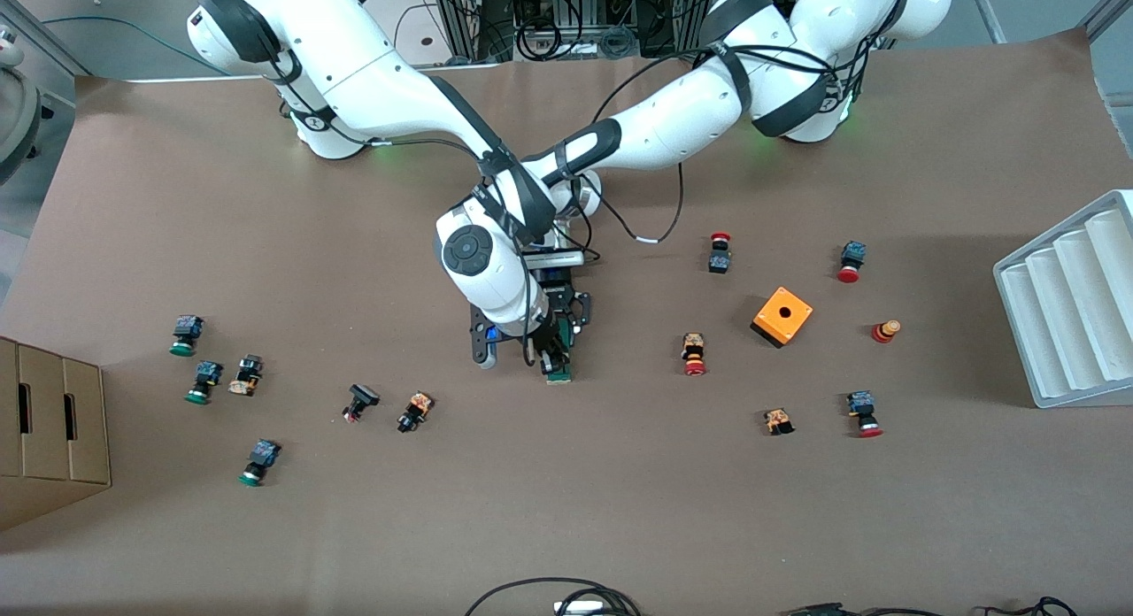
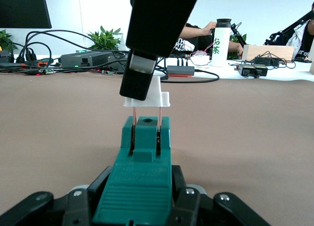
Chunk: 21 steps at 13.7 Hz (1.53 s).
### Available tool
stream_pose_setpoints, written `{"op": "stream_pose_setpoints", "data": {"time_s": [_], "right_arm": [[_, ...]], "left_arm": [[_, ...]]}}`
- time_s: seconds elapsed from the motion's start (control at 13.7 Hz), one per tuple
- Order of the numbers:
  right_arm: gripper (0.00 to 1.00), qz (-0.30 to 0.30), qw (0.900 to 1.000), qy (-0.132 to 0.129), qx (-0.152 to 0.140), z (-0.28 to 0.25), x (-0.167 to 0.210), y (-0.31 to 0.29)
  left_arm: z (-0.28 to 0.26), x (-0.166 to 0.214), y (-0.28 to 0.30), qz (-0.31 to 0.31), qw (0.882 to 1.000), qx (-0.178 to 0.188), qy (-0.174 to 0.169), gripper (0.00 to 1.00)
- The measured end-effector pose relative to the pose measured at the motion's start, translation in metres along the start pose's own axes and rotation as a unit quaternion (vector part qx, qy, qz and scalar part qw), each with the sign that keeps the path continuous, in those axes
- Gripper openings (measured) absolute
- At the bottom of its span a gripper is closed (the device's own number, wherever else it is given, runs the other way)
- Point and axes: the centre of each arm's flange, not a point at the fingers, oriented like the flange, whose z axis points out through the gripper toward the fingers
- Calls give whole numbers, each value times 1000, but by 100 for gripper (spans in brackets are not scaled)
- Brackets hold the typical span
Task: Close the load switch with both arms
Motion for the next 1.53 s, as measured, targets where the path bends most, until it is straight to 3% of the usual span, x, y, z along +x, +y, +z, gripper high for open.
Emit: {"op": "stream_pose_setpoints", "data": {"time_s": [1.53], "right_arm": [[20, 16, 1000, 3, 16, 22, 20, -31]], "left_arm": [[0, 0, 0, 0, 1000, 0, 0, 52]]}}
